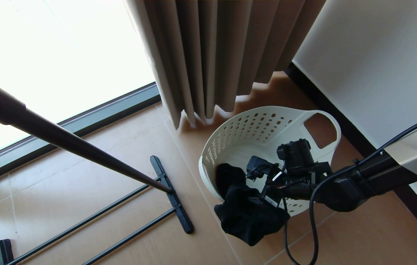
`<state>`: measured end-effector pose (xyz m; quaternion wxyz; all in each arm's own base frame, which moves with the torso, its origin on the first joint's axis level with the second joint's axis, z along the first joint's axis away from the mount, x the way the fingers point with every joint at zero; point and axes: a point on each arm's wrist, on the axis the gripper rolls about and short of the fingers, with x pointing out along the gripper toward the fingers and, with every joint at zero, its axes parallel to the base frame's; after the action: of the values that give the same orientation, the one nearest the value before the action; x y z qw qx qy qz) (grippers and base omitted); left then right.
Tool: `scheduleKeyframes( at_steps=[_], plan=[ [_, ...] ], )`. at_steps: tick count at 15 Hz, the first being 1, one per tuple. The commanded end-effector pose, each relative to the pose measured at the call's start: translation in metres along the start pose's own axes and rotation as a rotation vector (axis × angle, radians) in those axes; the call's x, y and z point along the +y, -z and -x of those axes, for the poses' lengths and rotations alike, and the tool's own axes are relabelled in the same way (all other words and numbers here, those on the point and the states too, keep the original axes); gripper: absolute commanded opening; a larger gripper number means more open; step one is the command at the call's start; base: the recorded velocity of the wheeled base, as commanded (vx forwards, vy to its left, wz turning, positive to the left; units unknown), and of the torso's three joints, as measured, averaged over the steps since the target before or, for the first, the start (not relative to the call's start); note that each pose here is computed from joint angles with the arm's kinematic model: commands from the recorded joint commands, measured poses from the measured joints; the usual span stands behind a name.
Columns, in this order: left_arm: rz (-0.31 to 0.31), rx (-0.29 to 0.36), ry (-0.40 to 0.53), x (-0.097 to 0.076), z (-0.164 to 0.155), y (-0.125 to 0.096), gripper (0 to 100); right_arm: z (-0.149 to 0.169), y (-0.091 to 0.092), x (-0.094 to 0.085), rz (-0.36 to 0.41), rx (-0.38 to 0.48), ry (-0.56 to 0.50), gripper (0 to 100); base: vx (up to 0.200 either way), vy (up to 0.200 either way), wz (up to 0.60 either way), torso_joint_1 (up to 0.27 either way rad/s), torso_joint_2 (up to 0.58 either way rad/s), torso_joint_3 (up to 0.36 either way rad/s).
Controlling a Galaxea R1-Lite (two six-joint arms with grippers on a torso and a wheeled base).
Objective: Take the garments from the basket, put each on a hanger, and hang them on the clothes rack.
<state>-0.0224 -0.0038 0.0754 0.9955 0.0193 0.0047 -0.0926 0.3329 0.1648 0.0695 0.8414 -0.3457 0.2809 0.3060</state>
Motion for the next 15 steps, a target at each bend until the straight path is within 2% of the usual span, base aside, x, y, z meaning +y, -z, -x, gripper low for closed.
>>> scheduleKeyframes(
  at_steps=[1, 12, 13, 15],
  plan=[
    [0.0, 0.001, 0.0, 0.0, 0.0, 0.0, 100, -0.003, 0.0, 0.001, 0.0, 0.003, -0.003, 100, 0.0, 0.0, 0.0, 0.0, 0.0, 0.0],
    [0.0, 0.001, 0.0, 0.0, 0.0, 0.0, 100, -0.016, 0.004, 0.001, -0.017, 0.022, -0.011, 100, 0.0, 0.0, 0.0, 0.0, 0.0, 0.0],
    [0.0, 0.001, 0.0, 0.0, 0.0, 0.0, 100, -0.016, 0.004, 0.002, -0.022, 0.023, -0.011, 0, 0.0, 0.0, 0.0, 0.0, 0.0, 0.0],
    [0.0, 0.001, 0.0, 0.0, 0.0, 0.0, 100, -0.016, 0.004, 0.002, -0.022, 0.022, -0.013, 0, 0.0, 0.0, 0.0, 0.0, 0.0, 0.0]
  ],
)
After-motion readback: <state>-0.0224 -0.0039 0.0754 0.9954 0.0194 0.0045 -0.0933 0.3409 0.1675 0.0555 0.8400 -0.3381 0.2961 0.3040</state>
